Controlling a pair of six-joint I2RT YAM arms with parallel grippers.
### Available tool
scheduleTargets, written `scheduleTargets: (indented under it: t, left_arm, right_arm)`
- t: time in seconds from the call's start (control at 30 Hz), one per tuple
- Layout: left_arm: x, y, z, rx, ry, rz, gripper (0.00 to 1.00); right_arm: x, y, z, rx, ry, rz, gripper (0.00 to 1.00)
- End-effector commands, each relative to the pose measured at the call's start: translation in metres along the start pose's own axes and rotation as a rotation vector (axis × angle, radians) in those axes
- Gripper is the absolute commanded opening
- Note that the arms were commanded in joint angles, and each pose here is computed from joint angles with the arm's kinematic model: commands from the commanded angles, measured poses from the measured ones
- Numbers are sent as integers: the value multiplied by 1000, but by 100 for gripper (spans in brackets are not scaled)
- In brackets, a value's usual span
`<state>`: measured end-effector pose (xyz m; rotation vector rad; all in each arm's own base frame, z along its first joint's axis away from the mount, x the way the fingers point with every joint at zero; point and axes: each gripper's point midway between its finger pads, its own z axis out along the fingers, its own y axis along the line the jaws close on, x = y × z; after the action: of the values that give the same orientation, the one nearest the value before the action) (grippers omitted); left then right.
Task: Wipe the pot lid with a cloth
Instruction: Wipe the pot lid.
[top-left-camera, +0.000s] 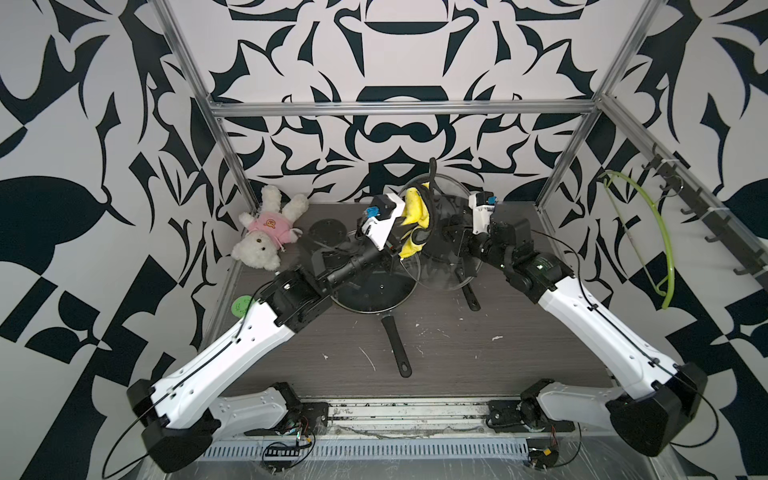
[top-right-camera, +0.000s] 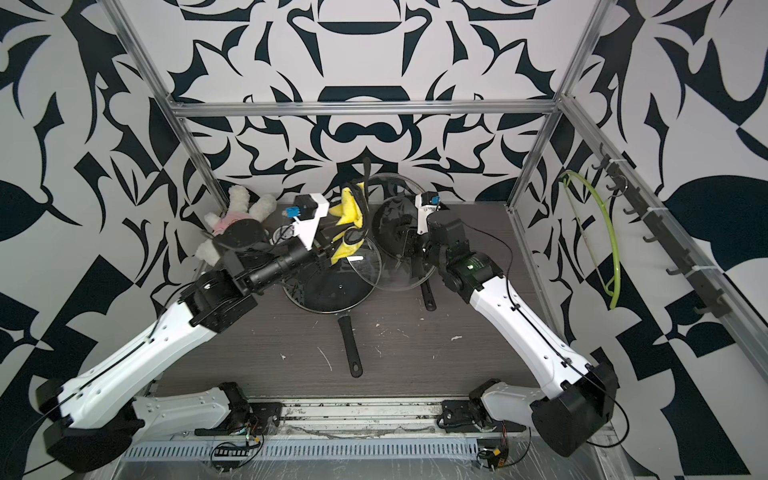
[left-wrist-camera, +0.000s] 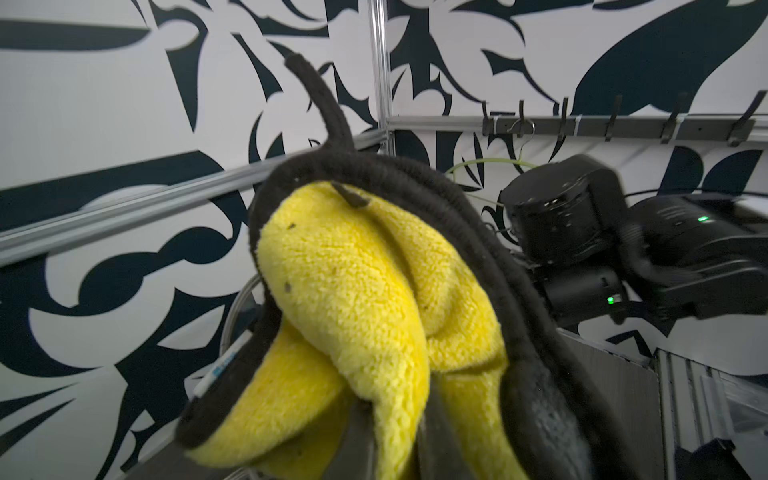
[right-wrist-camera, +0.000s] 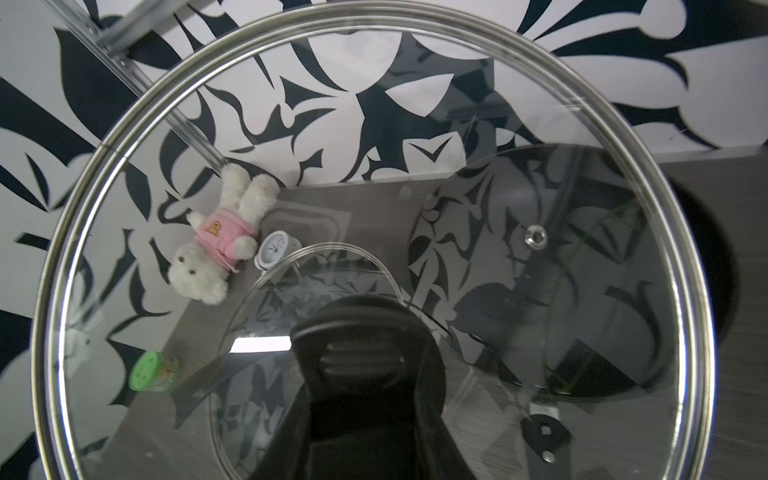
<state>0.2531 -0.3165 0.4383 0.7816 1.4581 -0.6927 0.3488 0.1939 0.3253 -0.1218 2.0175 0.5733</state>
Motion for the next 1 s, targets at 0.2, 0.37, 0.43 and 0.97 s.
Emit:
scheduleTargets:
  t: [0.2, 0.37, 0.43, 0.97]
  left_arm:
    - [62, 7, 58, -48, 163, -273, 0]
    - [78, 11, 66, -83, 195, -350, 0]
    - [82, 16, 67, -110, 207, -346, 0]
    - [63, 73, 75, -226, 202, -218, 0]
  right_arm:
    - [-118, 38, -87, -46, -494, -228, 0]
    - [-119, 40, -91, -51, -491, -267, 0]
    - [-116, 44, -89, -71, -481, -279, 0]
    - [-82, 72, -79, -194, -393, -519, 0]
